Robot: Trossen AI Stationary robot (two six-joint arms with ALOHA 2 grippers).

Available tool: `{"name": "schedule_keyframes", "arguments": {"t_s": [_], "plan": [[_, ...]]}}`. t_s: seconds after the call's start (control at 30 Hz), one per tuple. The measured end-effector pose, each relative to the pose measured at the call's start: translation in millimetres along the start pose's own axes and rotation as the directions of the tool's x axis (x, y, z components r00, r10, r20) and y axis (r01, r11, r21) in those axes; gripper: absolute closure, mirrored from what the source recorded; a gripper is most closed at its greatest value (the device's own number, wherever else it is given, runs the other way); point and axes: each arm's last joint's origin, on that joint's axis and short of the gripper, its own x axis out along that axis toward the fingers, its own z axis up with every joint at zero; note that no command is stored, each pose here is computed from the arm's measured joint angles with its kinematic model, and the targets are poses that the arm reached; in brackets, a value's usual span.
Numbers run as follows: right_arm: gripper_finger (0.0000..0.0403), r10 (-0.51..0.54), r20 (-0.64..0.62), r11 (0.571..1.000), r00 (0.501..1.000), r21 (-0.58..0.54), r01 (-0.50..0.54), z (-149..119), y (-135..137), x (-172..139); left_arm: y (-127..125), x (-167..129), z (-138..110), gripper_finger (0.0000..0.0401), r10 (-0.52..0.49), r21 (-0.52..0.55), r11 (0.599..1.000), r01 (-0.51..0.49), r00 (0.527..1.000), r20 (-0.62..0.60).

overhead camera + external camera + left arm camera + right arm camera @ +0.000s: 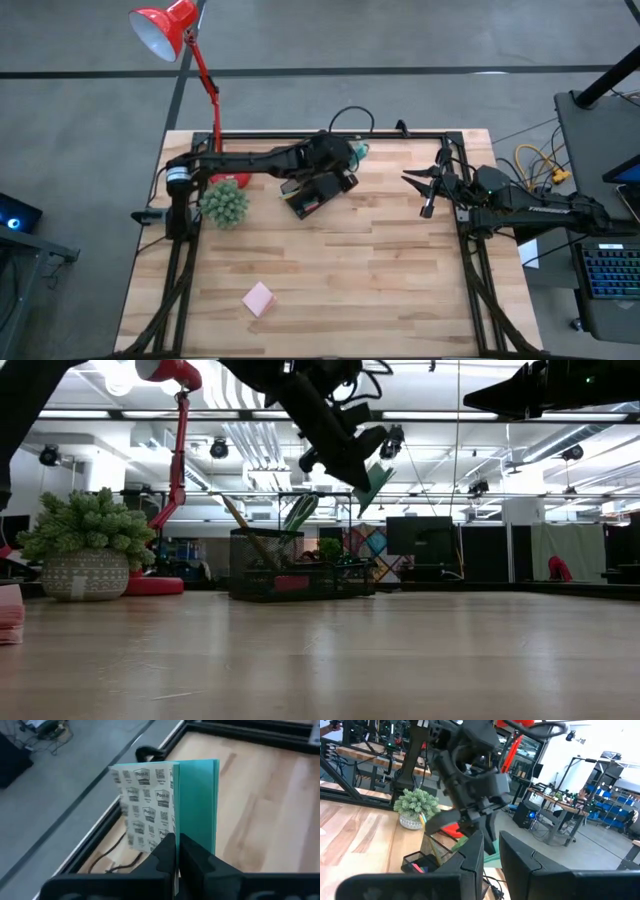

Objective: Pick and place office supplies into organizer
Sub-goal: Put the blue sticky notes into the black desk organizer

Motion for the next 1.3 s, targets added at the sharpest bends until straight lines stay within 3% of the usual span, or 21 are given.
{"name": "schedule_keyframes", "arguments": {"t_s": [0.2,0.43,0.83,1.1,1.3], "plan": [[0.0351,0.0,0.0,1.0,1.0,0.0,0.0,0.0,0.0,0.0,11.3,4.3,-2.9,0.0401,0.025,-0.064,0.998,-0.027,0.999,-0.035],[0.0351,0.0,0.0,1.0,1.0,-0.001,0.0,0.0,0.0,0.0,2.0,0.1,-12.9,0.0401,-0.018,-0.067,0.998,0.01,0.992,-0.127],[0.0347,0.004,-0.012,0.999,1.0,-0.048,-0.005,-1.3,0.8,1.9,-24.6,-13.7,-2.6,0.0401,-0.082,0.044,0.995,0.085,0.995,-0.056],[0.0275,0.06,-0.169,0.966,0.984,-0.24,-0.1,-20.1,11.0,21.3,-26.1,-15.2,-3.3,0.0401,-0.086,0.064,0.994,0.089,0.995,-0.06],[0.024,0.053,-0.151,0.945,0.987,-0.312,-0.099,-13.1,12.3,44.0,-29.6,-16.8,-4.3,0.0401,-0.087,0.159,0.983,0.095,0.994,-0.06]]}}
